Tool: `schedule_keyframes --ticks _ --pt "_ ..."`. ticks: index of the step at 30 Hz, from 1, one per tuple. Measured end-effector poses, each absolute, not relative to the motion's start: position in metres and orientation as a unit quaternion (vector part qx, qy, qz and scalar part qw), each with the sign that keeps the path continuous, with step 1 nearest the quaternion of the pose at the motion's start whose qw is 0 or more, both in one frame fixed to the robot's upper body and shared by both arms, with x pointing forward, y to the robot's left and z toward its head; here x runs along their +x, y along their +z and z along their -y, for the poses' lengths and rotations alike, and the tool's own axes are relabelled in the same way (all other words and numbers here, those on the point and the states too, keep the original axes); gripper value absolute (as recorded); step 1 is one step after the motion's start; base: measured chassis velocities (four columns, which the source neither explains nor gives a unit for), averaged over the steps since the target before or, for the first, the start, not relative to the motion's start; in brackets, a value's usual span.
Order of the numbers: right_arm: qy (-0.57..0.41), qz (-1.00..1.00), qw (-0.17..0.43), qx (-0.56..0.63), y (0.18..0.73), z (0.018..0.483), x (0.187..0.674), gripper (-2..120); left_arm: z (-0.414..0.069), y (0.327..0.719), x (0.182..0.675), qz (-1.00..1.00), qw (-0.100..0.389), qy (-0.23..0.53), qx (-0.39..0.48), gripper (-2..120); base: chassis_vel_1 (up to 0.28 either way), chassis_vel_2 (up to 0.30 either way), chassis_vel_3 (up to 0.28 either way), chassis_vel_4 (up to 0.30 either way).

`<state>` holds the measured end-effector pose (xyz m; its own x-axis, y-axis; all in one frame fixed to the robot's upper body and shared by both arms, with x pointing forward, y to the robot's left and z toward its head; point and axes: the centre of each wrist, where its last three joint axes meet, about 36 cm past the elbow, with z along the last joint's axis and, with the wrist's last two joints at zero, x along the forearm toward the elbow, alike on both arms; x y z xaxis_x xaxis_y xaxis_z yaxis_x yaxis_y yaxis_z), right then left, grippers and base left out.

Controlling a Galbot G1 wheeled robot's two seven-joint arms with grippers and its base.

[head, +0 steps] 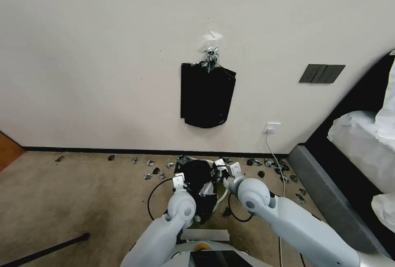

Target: Place a trash bag onto the trash bin.

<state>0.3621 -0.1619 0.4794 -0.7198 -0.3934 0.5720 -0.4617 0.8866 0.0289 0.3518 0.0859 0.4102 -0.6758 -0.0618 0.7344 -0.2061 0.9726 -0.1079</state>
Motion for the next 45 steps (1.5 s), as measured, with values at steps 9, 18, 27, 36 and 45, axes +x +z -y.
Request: schedule_keyframes --ticks 9,18,27,36,45 --pt "0.111 0.956 0.174 0.211 0.490 0.182 0.377 0 -0.120 0.439 0.328 0.963 0.260 0.057 -0.039 1 0.000 0.000 0.000 0.000" --pt "0.163 0.959 0.107 0.207 0.537 0.211 0.395 0 -0.162 0.455 0.312 0.980 0.170 -0.004 -0.100 1 0.000 0.000 0.000 0.000" --pt "0.209 0.931 0.161 0.253 0.535 0.247 0.381 0 -0.186 0.469 0.297 0.975 0.117 -0.010 -0.186 1 0.000 0.000 0.000 0.000" --pt "0.220 0.913 0.213 0.270 0.536 0.283 0.361 0 -0.201 0.479 0.297 0.977 0.071 0.026 -0.200 1 0.000 0.000 0.000 0.000" --pt "0.216 0.902 0.217 0.306 0.514 0.274 0.331 0 -0.212 0.491 0.309 0.979 0.084 0.143 -0.118 1 0.000 0.000 0.000 0.000"
